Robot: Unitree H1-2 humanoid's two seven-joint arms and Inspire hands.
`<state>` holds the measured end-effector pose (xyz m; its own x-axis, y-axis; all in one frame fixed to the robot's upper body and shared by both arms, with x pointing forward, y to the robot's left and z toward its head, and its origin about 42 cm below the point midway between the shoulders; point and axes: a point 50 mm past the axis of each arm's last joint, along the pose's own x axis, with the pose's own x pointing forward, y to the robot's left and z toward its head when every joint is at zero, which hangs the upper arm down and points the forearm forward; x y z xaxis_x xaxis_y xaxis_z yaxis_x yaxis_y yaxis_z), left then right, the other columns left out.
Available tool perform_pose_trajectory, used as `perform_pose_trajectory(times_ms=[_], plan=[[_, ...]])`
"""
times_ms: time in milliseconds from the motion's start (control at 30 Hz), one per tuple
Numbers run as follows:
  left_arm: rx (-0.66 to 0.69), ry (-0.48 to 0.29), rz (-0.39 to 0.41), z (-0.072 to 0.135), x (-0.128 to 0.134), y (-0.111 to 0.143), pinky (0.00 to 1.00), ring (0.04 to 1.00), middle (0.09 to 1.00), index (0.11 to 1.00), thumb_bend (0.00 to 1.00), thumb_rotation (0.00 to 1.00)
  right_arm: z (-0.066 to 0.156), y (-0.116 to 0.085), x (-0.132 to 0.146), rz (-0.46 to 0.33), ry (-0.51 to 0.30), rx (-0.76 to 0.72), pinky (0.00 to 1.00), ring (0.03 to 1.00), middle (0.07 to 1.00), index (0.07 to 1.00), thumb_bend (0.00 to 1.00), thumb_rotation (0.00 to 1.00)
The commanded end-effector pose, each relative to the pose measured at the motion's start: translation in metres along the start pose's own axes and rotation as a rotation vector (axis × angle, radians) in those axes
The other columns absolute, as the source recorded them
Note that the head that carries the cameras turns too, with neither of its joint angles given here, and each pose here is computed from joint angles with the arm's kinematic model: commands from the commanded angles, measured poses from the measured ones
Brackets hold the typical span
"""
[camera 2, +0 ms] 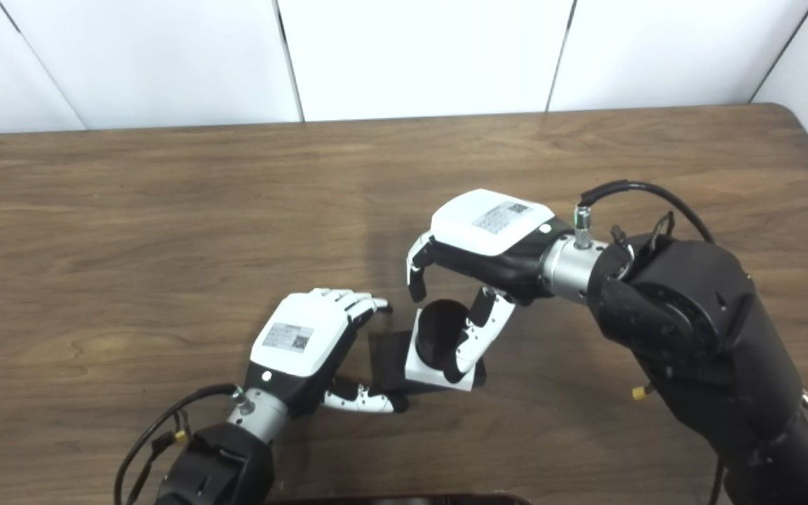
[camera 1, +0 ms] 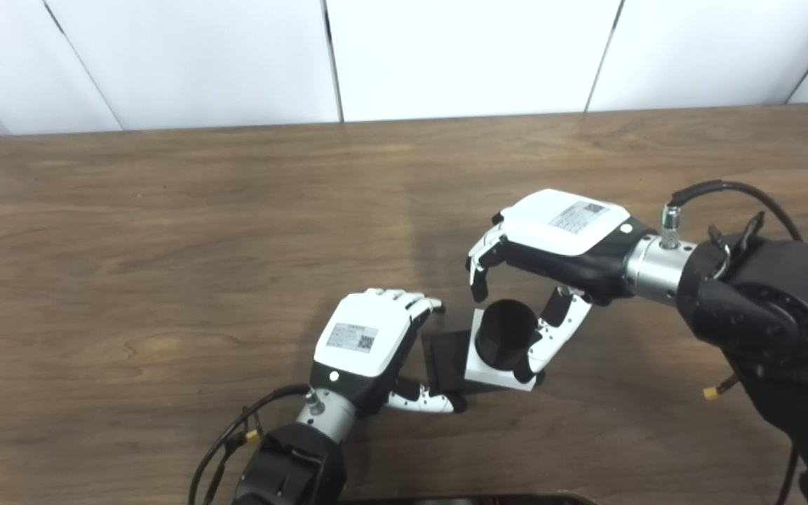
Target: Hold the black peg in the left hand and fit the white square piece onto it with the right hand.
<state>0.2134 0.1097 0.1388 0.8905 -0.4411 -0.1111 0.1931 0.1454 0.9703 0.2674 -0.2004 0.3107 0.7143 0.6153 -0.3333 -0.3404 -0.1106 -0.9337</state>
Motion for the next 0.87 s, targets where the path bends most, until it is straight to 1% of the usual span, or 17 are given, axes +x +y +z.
perform_pose_trajectory(times_ms=[0, 100, 200, 300, 433, 533, 567, 700, 767, 833], plan=[[0.004, 0.042, -0.046, -0.008, 0.001, -0.008, 0.88, 0.884, 0.912, 0.931, 0.94, 0.61, 0.001, -0.015, -0.002, -0.063, 0.008, -0.012, 0.92, 0.841, 0.802, 0.618, 1.00, 0.44], [-0.033, 0.059, -0.083, -0.016, 0.002, -0.007, 0.90, 0.907, 0.925, 0.942, 0.97, 0.65, 0.001, -0.012, 0.004, -0.062, 0.016, -0.003, 0.92, 0.842, 0.802, 0.622, 1.00, 0.44], [-0.069, 0.059, -0.113, -0.021, 0.000, -0.005, 0.89, 0.903, 0.918, 0.935, 0.98, 0.65, 0.002, -0.011, 0.009, -0.063, 0.024, 0.002, 0.92, 0.842, 0.803, 0.622, 1.00, 0.44], [-0.099, 0.048, -0.124, -0.024, -0.002, 0.006, 0.89, 0.908, 0.921, 0.935, 1.00, 0.65, 0.000, -0.010, 0.011, -0.073, 0.033, 0.007, 0.92, 0.840, 0.799, 0.625, 1.00, 0.44], [-0.111, 0.038, -0.110, -0.030, -0.003, 0.033, 0.89, 0.919, 0.927, 0.940, 1.00, 0.66, -0.003, -0.007, 0.012, -0.081, 0.050, 0.018, 0.92, 0.843, 0.796, 0.619, 1.00, 0.43], [-0.117, 0.033, -0.099, -0.037, -0.006, 0.051, 0.88, 0.914, 0.922, 0.939, 1.00, 0.66, -0.006, -0.005, 0.012, -0.092, 0.059, 0.027, 0.92, 0.840, 0.793, 0.613, 1.00, 0.43], [-0.122, 0.031, -0.083, -0.041, -0.008, 0.059, 0.88, 0.910, 0.920, 0.935, 1.00, 0.67, -0.007, -0.004, 0.012, -0.096, 0.061, 0.031, 0.92, 0.840, 0.793, 0.615, 1.00, 0.43], [-0.134, 0.028, -0.051, -0.053, -0.013, 0.081, 0.86, 0.891, 0.905, 0.924, 1.00, 0.68, -0.012, -0.002, 0.010, -0.112, 0.075, 0.049, 0.91, 0.839, 0.793, 0.644, 1.00, 0.44], [-0.170, 0.046, -0.038, -0.060, -0.019, 0.093, 0.86, 0.893, 0.901, 0.925, 1.00, 0.69, -0.015, -0.002, 0.007, -0.121, 0.084, 0.059, 0.91, 0.842, 0.794, 0.660, 1.00, 0.45], [-0.196, 0.059, -0.028, -0.064, -0.024, 0.100, 0.85, 0.898, 0.901, 0.928, 1.00, 0.67, -0.018, -0.001, 0.006, -0.130, 0.088, 0.070, 0.91, 0.843, 0.795, 0.681, 1.00, 0.46]])
